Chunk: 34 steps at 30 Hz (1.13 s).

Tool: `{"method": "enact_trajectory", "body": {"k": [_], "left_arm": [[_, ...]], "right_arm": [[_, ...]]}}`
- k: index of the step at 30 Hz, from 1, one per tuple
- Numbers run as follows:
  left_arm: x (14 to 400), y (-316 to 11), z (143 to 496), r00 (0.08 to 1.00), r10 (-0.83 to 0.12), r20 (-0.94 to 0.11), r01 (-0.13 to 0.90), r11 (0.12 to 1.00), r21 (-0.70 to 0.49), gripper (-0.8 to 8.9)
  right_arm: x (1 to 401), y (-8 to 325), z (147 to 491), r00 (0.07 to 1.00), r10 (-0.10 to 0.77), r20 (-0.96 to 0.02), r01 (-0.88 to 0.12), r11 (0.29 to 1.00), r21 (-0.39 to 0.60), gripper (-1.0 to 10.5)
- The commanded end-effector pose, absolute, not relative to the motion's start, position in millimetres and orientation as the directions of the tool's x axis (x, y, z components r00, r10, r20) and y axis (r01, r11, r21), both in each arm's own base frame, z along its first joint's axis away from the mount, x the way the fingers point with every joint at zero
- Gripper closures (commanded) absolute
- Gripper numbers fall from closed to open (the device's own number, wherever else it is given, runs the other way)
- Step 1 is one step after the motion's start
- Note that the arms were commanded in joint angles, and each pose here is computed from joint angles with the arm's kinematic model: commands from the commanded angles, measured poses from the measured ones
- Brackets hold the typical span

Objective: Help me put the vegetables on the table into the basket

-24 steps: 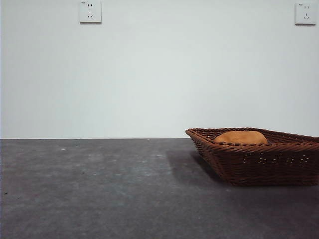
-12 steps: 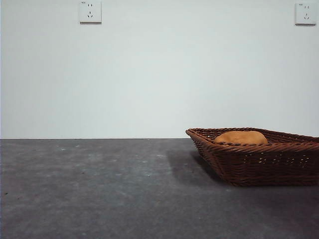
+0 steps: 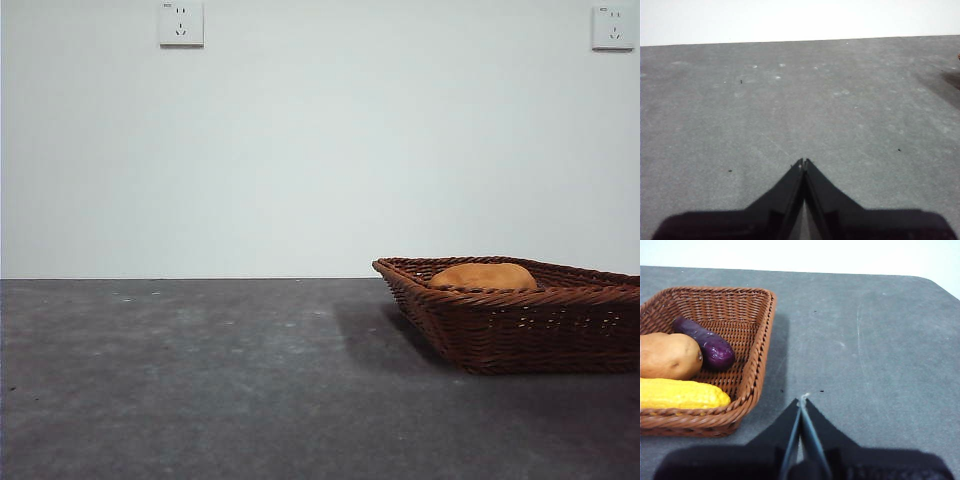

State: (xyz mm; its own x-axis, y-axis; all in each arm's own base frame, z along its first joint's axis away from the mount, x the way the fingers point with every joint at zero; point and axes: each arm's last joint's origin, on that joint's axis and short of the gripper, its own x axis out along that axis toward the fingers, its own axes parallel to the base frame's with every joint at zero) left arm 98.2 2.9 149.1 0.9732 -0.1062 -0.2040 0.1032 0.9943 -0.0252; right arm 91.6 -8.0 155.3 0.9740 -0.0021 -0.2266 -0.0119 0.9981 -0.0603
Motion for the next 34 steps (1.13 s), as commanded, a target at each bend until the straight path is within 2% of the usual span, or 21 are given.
{"method": "enact_trajectory", "body": {"k": [1,7,34], "left_arm": [[98.7,3.3,146.1,0.973,-0.103,-0.208,0.098,0.995,-0.03,8.17],[98.7,3.3,146.1,0.973,-0.103,-0.208,0.098,0.995,-0.03,8.17],[98.7,3.3,146.1,0.973,-0.103,-0.208,0.098,0.995,-0.03,8.17]], "right_arm": [[92.2,-7.4,153.0,0.974,-0.001,-0.227,-0.011,0.999,-0.052,9.5],[92.5,-2.6,153.0,0.973,0.042,-0.227,-0.056,0.997,-0.055,9.5],[92.6,-2.7,152.8,0.973,0.039,-0.229,-0.053,0.997,-0.055,9.5]]}}
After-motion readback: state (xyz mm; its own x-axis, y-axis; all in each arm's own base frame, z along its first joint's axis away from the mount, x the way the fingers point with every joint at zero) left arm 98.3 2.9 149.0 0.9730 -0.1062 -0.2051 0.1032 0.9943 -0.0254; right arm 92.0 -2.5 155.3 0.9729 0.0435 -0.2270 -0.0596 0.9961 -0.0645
